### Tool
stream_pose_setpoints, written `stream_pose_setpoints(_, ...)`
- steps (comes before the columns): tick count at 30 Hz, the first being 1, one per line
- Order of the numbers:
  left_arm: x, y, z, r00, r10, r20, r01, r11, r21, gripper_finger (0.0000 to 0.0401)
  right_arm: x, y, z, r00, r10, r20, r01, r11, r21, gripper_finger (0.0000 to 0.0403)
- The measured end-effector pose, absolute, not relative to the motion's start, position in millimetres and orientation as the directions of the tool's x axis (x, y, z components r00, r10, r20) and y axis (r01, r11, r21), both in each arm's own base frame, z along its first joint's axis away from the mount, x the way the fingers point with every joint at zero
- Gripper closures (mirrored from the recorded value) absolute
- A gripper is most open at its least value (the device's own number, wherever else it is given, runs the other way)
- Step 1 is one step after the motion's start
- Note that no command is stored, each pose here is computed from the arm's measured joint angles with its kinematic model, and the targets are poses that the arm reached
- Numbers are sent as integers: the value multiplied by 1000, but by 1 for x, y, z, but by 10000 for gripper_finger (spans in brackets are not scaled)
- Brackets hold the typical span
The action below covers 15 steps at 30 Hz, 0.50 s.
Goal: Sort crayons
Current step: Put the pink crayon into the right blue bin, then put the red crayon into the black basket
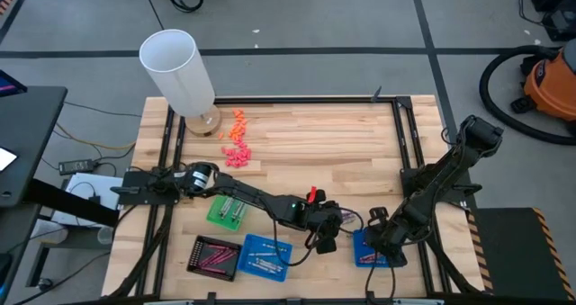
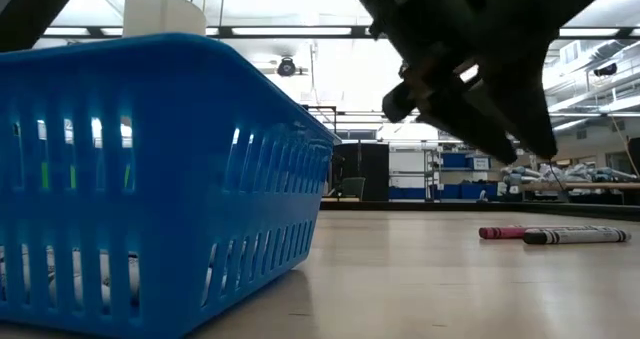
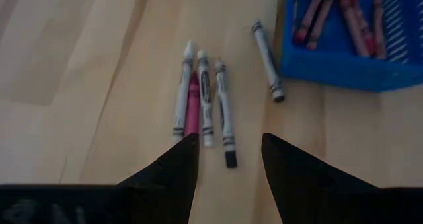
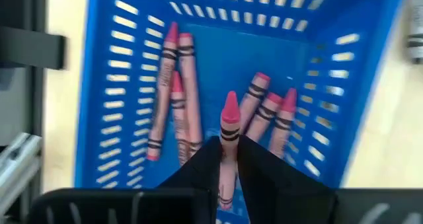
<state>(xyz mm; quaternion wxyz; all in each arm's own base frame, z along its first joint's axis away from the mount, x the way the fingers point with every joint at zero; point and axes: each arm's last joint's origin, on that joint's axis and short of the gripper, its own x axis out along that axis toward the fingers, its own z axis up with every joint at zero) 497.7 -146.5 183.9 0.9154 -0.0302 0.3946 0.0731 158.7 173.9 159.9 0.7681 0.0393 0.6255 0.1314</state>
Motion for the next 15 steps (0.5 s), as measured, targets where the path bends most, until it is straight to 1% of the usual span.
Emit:
stream_pose_setpoints(4,500,-146,180,679,92,-728,-137,991,-3,225,159,171,162,177,256,-950,-139,962,233,335)
stream_pose_setpoints(11,501,-143,177,670,95,-736,-133,991,7,225,158,167,176,218,293,-931,-138,954,268,311)
stream_pose_setpoints(15,501,-141,177,665,99,-740,-131,991,15,225,156,163,185,248,310,-918,-130,949,286,307)
